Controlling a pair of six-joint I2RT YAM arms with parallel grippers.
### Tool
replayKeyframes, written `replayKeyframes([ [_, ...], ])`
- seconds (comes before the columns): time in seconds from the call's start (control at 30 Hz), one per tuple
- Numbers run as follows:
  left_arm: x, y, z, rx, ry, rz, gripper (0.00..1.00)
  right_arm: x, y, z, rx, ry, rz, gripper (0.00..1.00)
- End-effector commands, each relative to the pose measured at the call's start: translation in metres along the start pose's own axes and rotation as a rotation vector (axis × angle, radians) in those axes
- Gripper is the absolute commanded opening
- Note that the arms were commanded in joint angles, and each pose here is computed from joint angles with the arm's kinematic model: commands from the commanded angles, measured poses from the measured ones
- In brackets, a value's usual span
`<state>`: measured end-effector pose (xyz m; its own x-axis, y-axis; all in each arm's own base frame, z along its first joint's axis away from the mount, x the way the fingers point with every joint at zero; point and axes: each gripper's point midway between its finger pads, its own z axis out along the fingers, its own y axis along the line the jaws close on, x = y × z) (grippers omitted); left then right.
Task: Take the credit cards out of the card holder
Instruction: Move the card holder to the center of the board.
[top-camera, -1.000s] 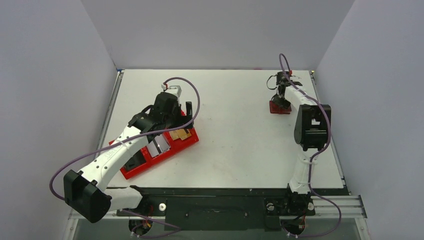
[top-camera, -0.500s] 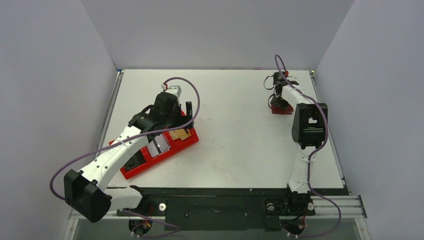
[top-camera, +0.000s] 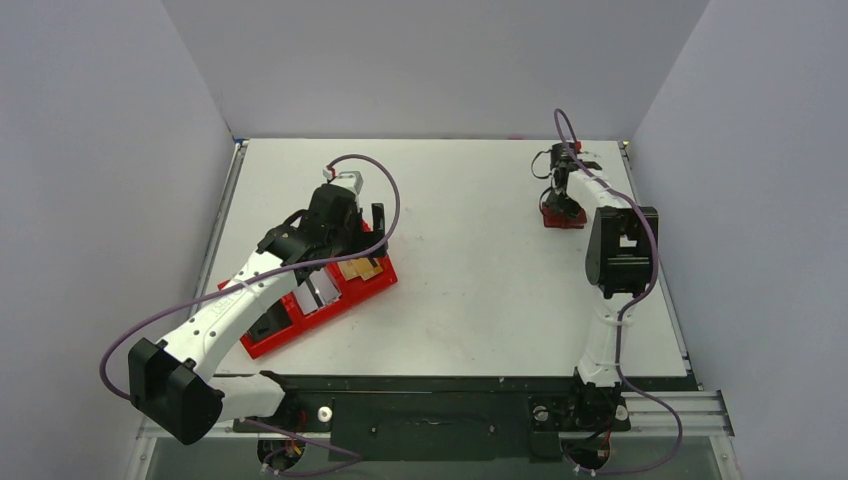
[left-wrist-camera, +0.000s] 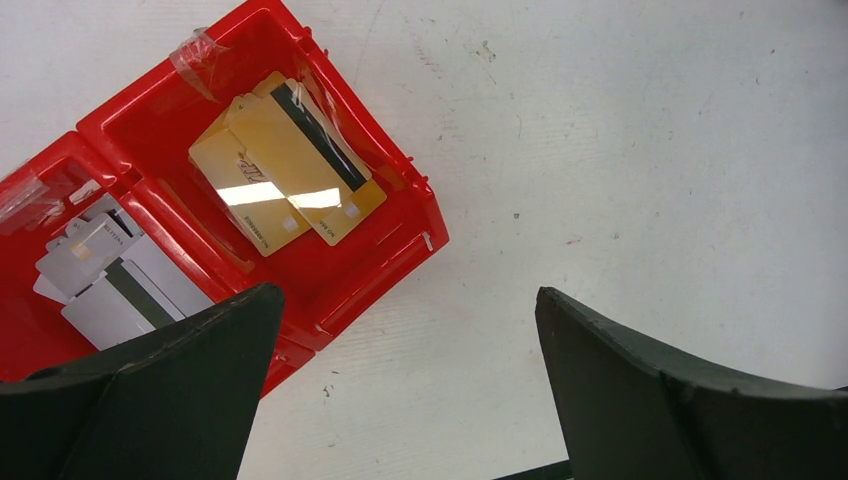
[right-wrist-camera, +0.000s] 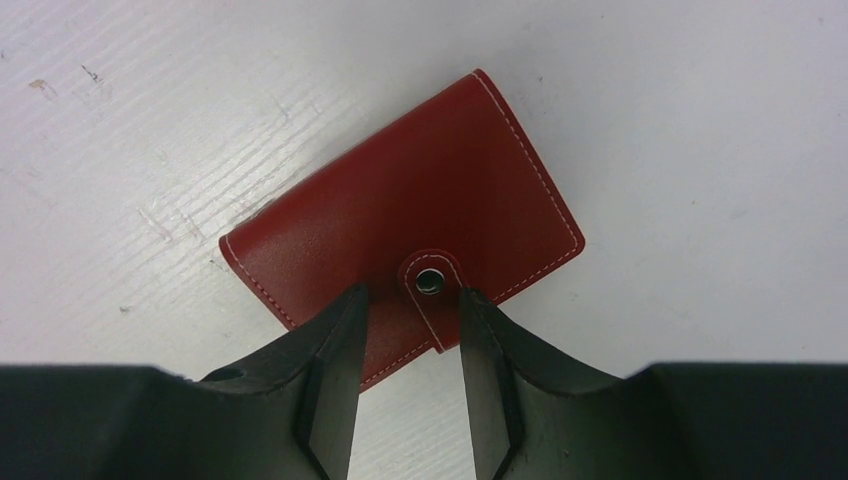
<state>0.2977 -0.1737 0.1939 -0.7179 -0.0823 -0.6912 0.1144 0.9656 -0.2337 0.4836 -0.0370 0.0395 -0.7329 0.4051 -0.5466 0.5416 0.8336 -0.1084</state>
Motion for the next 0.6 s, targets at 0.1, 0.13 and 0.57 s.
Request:
replayKeyframes([
  [0.1, -0.007, -0.001, 0.0, 0.009, -0.023, -0.015, 0.98, -0.031, -0.006, -0.02, -0.019, -0.075, 0.03, 0.36],
  [0.13, -0.008, -0.001, 0.0, 0.009, -0.024, -0.015, 0.98, -0.03, -0.006, -0.018, -0.018, -0.073, 0.03, 0.36],
  [0.57, -0.006, 0.0, 0.001, 0.009, -0.018, -0.017, 0.98, -0.008, 0.0, -0.003, -0.057, -0.01, 0.036, 0.31],
])
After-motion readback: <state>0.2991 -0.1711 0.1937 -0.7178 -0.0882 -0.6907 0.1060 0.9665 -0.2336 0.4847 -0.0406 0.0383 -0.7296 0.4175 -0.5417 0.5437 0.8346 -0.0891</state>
